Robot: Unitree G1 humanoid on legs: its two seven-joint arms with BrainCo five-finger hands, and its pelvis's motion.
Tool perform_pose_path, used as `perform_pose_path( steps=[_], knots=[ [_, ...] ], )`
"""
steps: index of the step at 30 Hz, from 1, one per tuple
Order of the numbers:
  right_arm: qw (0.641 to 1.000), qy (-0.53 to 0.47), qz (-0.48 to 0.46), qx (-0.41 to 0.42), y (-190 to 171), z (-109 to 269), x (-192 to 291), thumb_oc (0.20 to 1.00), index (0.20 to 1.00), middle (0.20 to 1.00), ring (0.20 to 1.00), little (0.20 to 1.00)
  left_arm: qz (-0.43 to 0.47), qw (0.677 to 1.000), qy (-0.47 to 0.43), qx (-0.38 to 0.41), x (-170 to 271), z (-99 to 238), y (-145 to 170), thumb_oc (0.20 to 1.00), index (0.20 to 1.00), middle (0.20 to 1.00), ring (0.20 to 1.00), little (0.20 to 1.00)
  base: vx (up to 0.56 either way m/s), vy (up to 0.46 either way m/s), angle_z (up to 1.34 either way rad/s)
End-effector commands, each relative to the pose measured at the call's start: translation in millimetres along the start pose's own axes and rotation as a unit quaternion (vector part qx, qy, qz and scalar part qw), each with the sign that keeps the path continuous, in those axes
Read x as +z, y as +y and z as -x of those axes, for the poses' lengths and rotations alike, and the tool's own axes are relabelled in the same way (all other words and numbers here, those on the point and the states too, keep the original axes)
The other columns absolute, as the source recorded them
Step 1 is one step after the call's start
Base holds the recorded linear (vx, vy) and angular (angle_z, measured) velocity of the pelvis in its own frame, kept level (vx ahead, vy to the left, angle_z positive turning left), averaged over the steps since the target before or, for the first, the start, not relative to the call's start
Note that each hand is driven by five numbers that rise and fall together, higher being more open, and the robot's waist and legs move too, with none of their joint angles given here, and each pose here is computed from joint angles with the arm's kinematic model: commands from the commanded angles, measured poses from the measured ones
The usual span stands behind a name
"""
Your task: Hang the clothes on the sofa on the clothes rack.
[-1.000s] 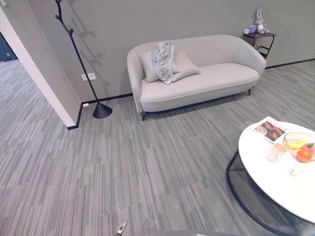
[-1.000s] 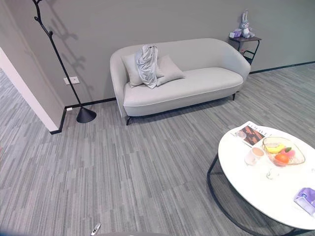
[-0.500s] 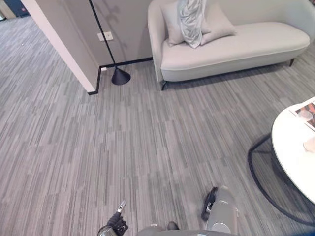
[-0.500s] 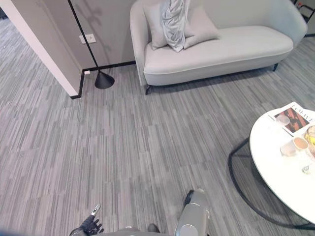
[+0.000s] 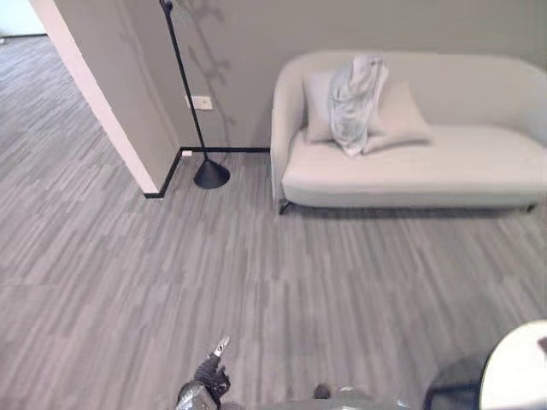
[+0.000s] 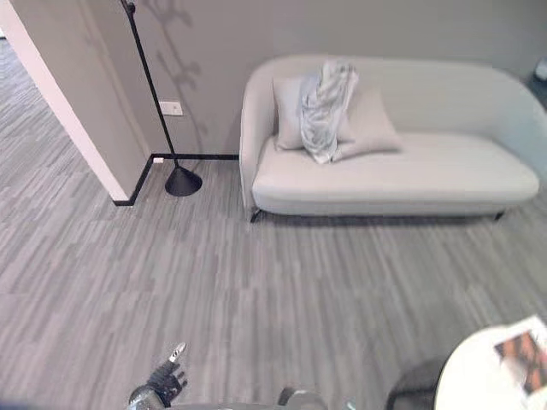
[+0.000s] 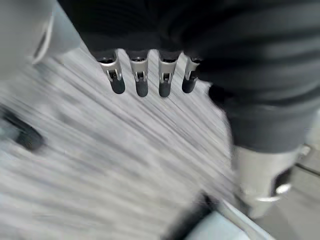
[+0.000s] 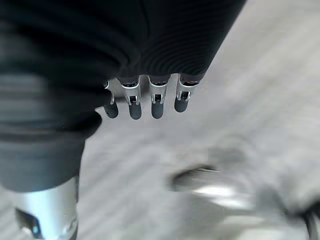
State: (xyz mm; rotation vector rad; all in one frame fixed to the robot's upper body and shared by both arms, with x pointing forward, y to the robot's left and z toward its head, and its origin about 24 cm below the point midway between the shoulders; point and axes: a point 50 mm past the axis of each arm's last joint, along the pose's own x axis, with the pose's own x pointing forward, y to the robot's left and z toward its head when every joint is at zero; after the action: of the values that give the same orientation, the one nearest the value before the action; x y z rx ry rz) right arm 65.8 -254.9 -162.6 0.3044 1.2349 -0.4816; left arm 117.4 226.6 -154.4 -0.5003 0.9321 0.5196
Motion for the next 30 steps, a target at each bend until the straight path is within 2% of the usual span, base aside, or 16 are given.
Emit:
perform_pose_path(
  steps=[1, 4, 6, 10, 12, 16, 17, 20, 22, 24, 26, 30],
  knots=[
    [0.999, -0.009, 0.034, -0.020, -17, 3, 3, 1.000, 1.000, 1.000, 1.000, 1.000, 0.022, 0.998, 0.034, 0.046, -20, 4, 12, 1.000, 1.000, 1.000, 1.000, 1.000, 0.32, -0.093, -0.38],
    [0.999, -0.007, 0.035, -0.012, -10, 2, -1, 1.000, 1.000, 1.000, 1.000, 1.000, 0.040, 0.992, 0.063, 0.098, -34, 13, 40, 1.000, 1.000, 1.000, 1.000, 1.000, 0.61, -0.080, -0.60],
    [0.999, -0.002, 0.046, -0.007, -5, 1, -3, 1.000, 1.000, 1.000, 1.000, 1.000, 0.040, 0.991, 0.070, 0.106, -37, 15, 44, 1.000, 1.000, 1.000, 1.000, 1.000, 0.43, -0.148, -0.72],
    [0.995, 0.014, 0.096, 0.029, 20, -1, -15, 1.000, 1.000, 1.000, 1.000, 1.000, 0.078, 0.978, 0.098, 0.170, -54, 31, 78, 1.000, 1.000, 1.000, 1.000, 1.000, 0.60, -0.175, -0.41],
    [0.987, 0.030, 0.151, 0.038, 26, -1, -22, 1.000, 1.000, 1.000, 1.000, 1.000, 0.088, 0.973, 0.105, 0.184, -60, 35, 83, 1.000, 1.000, 1.000, 1.000, 1.000, 0.67, -0.096, -0.10],
    [0.976, 0.002, 0.209, 0.056, 41, -2, -13, 1.000, 1.000, 1.000, 1.000, 1.000, 0.072, 0.981, 0.086, 0.156, -46, 26, 70, 1.000, 1.000, 1.000, 1.000, 1.000, 0.34, -0.005, -0.31],
    [0.969, -0.030, 0.242, 0.049, 48, -2, 1, 1.000, 1.000, 1.000, 1.000, 1.000, 0.043, 0.988, 0.063, 0.133, -33, 17, 57, 1.000, 1.000, 1.000, 1.000, 1.000, 0.38, -0.054, -0.06],
    [0.956, -0.128, 0.262, 0.010, 56, 2, 47, 1.000, 1.000, 1.000, 1.000, 1.000, 0.034, 0.997, -0.004, 0.074, -1, 2, 17, 1.000, 1.000, 1.000, 1.000, 1.000, 0.32, -0.249, 0.19],
    [0.939, -0.197, 0.283, -0.012, 58, 12, 77, 1.000, 1.000, 1.000, 1.000, 1.000, 0.035, 0.997, -0.026, 0.059, 8, 1, 7, 1.000, 1.000, 1.000, 1.000, 1.000, 0.15, -0.373, 0.13],
    [0.927, -0.231, 0.293, -0.027, 56, 18, 91, 1.000, 1.000, 1.000, 1.000, 1.000, 0.045, 0.997, -0.033, 0.056, 11, 0, 4, 1.000, 1.000, 1.000, 1.000, 1.000, 0.09, -0.283, 0.49],
    [0.894, -0.287, 0.334, -0.087, 39, 36, 119, 1.000, 1.000, 1.000, 1.000, 1.000, 0.052, 0.996, -0.033, 0.061, 10, 2, 8, 1.000, 1.000, 1.000, 1.000, 1.000, 0.13, -0.629, 0.42],
    [0.850, -0.336, 0.386, -0.127, 35, 55, 137, 1.000, 1.000, 1.000, 1.000, 1.000, 0.067, 0.992, -0.035, 0.100, 8, 5, 25, 1.000, 1.000, 1.000, 1.000, 1.000, 0.09, -0.779, 0.46]
  ],
)
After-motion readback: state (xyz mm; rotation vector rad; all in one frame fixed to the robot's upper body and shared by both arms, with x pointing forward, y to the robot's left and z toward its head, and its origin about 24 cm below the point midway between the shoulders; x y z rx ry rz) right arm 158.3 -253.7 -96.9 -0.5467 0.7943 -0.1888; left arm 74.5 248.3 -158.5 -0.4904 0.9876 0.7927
